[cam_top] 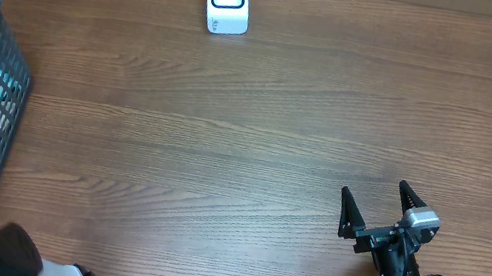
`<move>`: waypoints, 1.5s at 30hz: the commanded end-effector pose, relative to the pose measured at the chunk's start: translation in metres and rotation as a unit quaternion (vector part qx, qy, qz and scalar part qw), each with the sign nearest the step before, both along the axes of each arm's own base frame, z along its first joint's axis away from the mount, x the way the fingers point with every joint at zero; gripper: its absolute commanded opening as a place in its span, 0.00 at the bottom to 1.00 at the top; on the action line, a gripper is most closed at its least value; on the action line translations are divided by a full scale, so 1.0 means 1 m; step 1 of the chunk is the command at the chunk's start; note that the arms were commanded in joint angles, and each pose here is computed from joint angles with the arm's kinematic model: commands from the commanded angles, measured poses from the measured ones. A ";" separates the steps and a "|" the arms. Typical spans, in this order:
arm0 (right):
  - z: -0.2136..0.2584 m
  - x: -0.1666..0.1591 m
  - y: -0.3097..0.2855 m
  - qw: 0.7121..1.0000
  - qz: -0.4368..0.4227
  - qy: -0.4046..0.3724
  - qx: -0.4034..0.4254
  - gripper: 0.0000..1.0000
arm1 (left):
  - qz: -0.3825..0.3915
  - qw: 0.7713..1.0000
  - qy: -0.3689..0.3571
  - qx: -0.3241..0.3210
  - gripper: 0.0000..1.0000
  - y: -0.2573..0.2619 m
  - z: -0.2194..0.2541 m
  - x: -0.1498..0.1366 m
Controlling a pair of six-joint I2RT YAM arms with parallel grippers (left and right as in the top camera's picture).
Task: Scan the item barcode
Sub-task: 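Lower the left gripper into the basket and grasp the green-lidded jar, then lift the jar out of the basket with the left gripper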
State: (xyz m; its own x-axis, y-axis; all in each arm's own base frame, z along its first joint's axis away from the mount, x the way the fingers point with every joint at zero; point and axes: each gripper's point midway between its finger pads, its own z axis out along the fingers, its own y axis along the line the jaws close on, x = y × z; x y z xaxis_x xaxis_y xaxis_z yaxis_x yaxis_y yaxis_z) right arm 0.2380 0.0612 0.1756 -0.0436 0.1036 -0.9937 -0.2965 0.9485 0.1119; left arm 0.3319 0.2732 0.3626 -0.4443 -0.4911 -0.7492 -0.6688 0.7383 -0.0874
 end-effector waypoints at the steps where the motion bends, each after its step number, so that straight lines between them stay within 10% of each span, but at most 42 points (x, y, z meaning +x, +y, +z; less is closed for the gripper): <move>1: -0.002 0.000 0.000 1.000 0.000 -0.002 -0.002 1.00 | 0.011 0.998 0.061 -0.021 0.89 0.032 -0.050 0.006; 16: -0.002 0.000 0.000 1.000 0.000 -0.002 -0.002 1.00 | 0.042 0.980 0.189 -0.053 1.00 0.091 -0.176 0.021; 45: -0.002 0.000 0.000 1.000 0.000 -0.002 -0.002 1.00 | 0.088 0.973 0.211 0.012 0.99 0.133 -0.312 0.024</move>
